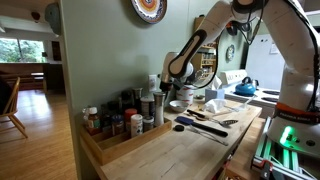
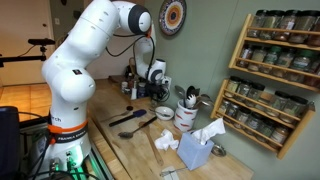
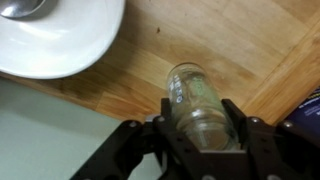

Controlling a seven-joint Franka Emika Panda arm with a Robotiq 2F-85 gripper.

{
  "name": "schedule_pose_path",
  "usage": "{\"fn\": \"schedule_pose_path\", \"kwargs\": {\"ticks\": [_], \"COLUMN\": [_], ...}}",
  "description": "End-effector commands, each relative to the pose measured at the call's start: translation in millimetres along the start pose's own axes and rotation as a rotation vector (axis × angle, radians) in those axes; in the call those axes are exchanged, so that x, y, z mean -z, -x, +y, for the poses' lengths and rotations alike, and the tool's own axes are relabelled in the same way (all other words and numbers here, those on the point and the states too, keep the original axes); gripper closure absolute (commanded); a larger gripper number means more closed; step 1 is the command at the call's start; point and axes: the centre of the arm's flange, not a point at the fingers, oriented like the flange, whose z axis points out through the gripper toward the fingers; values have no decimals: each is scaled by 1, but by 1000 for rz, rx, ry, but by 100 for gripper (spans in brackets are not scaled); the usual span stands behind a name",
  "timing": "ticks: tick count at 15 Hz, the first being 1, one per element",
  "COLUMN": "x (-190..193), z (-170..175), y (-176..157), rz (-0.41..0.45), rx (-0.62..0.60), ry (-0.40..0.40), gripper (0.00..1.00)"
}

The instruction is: Move the spice bottle on the table to the right side of the wooden tray on the table

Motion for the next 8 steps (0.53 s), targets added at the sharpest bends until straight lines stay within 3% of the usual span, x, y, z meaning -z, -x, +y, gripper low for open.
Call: {"fn": "schedule_pose_path", "kwargs": {"ticks": [1, 2, 3, 8], "x": [-6, -5, -3, 13], "z": [0, 0, 0, 5], "y": [-4, -3, -2, 10], "rz": [-16, -17, -16, -12], "rx": [5, 5, 11, 49], "ry": [9, 12, 14, 25], "gripper": [72, 50, 22, 0]}}
